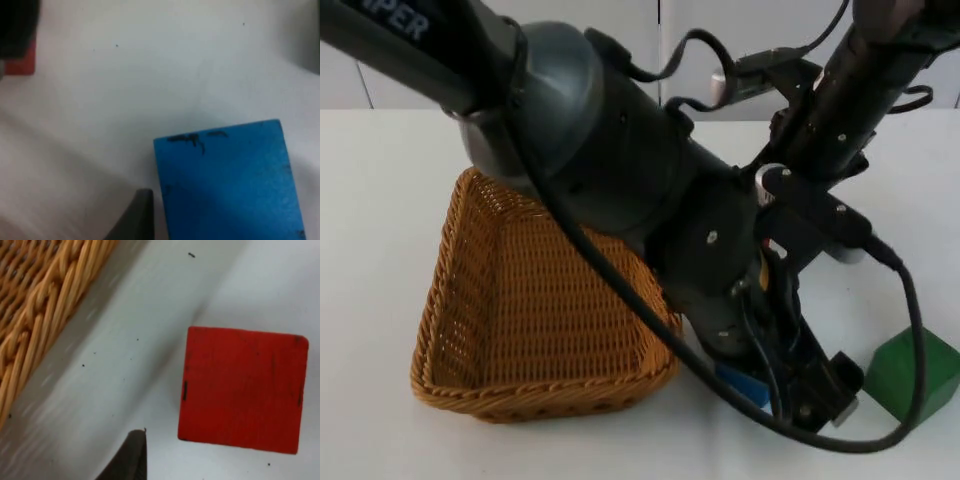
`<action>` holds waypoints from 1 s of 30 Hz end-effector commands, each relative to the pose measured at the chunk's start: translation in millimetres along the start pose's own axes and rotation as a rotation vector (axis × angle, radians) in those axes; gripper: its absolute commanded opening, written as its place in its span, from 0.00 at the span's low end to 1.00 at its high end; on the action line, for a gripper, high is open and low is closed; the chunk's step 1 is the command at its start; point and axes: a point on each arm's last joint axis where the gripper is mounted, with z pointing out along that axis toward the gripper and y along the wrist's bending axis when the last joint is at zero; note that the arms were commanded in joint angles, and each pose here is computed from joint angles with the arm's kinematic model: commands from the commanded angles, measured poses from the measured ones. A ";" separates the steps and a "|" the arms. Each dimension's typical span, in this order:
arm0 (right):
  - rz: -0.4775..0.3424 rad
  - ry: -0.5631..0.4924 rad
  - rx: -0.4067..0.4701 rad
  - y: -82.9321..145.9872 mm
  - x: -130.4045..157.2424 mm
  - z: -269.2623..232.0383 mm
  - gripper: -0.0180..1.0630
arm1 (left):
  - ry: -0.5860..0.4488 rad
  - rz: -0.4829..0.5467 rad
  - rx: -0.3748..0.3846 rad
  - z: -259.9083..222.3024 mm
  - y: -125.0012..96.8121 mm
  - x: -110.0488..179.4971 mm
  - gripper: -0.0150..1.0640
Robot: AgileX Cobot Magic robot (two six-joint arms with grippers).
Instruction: Pick up one cube with each hand and place exactly two cubes into the same basket, leaving the remaining cube outside.
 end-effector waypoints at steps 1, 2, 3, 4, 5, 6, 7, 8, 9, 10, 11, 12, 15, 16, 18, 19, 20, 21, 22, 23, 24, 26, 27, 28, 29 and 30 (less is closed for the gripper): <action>-0.007 -0.013 0.000 1.4 -2.2 0.8 0.99 | -0.007 -0.008 -0.001 5.2 0.6 0.3 0.96; -0.007 -0.017 0.002 1.3 -2.6 0.9 0.99 | -0.006 -0.008 -0.001 6.2 0.6 0.8 0.96; -0.005 -0.025 0.004 1.1 -3.3 0.9 0.99 | 0.003 -0.008 -0.001 9.3 0.5 2.7 0.96; -0.005 -0.025 0.004 1.1 -3.3 0.9 0.99 | 0.003 -0.008 -0.001 9.3 0.5 2.7 0.96; -0.005 -0.030 0.006 0.9 -3.7 0.8 0.99 | 0.004 -0.008 0.000 11.4 0.4 3.7 0.96; -0.005 -0.033 0.008 0.8 -4.0 0.8 0.99 | 0.006 -0.008 0.000 12.6 0.4 4.3 0.96; -0.004 -0.033 0.007 0.8 -3.9 1.7 0.99 | -0.002 -0.008 0.000 12.7 0.3 3.6 0.96; -0.002 -0.032 0.006 0.7 -3.4 3.7 0.99 | -0.009 -0.008 0.000 12.7 0.3 2.9 0.96; -0.002 -0.032 0.006 0.7 -3.4 3.7 0.99 | -0.009 -0.008 0.000 12.7 0.3 2.9 0.96; -0.001 -0.027 0.004 0.6 -2.6 5.8 0.99 | -0.018 -0.008 0.001 12.7 0.3 2.1 0.96; 0.000 -0.019 0.002 0.4 -1.1 9.5 0.99 | -0.029 -0.008 0.001 12.7 0.3 1.1 0.96; 0.000 -0.013 0.001 0.2 0.1 13.1 0.99 | -0.034 -0.008 0.001 12.7 0.2 0.7 0.96; 0.002 -0.002 0.000 -0.3 2.6 20.3 0.99 | -0.037 -0.008 0.001 12.6 0.2 0.5 0.96; 0.002 -0.005 0.001 -0.6 2.6 21.4 0.99 | -0.037 -0.008 0.001 12.6 0.2 0.5 0.96; 0.001 -0.017 0.007 -1.2 1.7 22.3 0.99 | -0.040 -0.008 0.002 12.6 0.2 0.1 0.96; 0.001 -0.017 0.007 -1.2 1.7 22.3 0.99 | -0.040 -0.008 0.002 12.6 0.2 0.1 0.96; 0.001 -0.033 0.015 -1.8 0.2 22.3 0.99 | -0.053 -0.008 0.002 12.6 0.2 -1.0 0.96; 0.001 -0.041 0.018 -2.2 -0.5 22.2 0.99 | -0.057 -0.008 0.002 12.6 0.2 -1.4 0.96; 0.001 -0.046 0.020 -2.4 -0.9 22.2 0.97 | -0.059 -0.008 0.002 12.6 0.2 -1.6 0.96; 0.001 -0.052 0.023 -2.6 -1.5 22.2 0.95 | -0.059 -0.008 0.002 12.6 0.2 -1.6 0.96; 0.001 -0.052 0.023 -2.6 -1.5 22.2 0.95 | -0.059 -0.008 0.002 12.6 0.2 -1.6 0.96; 0.001 -0.062 0.027 -3.0 -2.4 22.1 0.89 | -0.059 -0.008 0.002 12.6 0.2 -1.6 0.96; 0.001 -0.071 0.031 -3.4 -3.2 22.1 0.84 | -0.059 -0.008 0.002 12.6 0.2 -1.6 0.96; 0.001 -0.071 0.031 -3.4 -3.2 22.1 0.84 | -0.059 -0.008 0.002 12.6 0.2 -1.6 0.96; 0.001 -0.079 0.035 -3.7 -3.9 22.0 0.78 | -0.061 -0.008 0.002 12.5 0.2 -1.8 0.96; 0.001 -0.081 0.036 -3.8 -4.1 22.0 0.74 | -0.061 -0.008 0.002 12.5 0.2 -1.8 0.96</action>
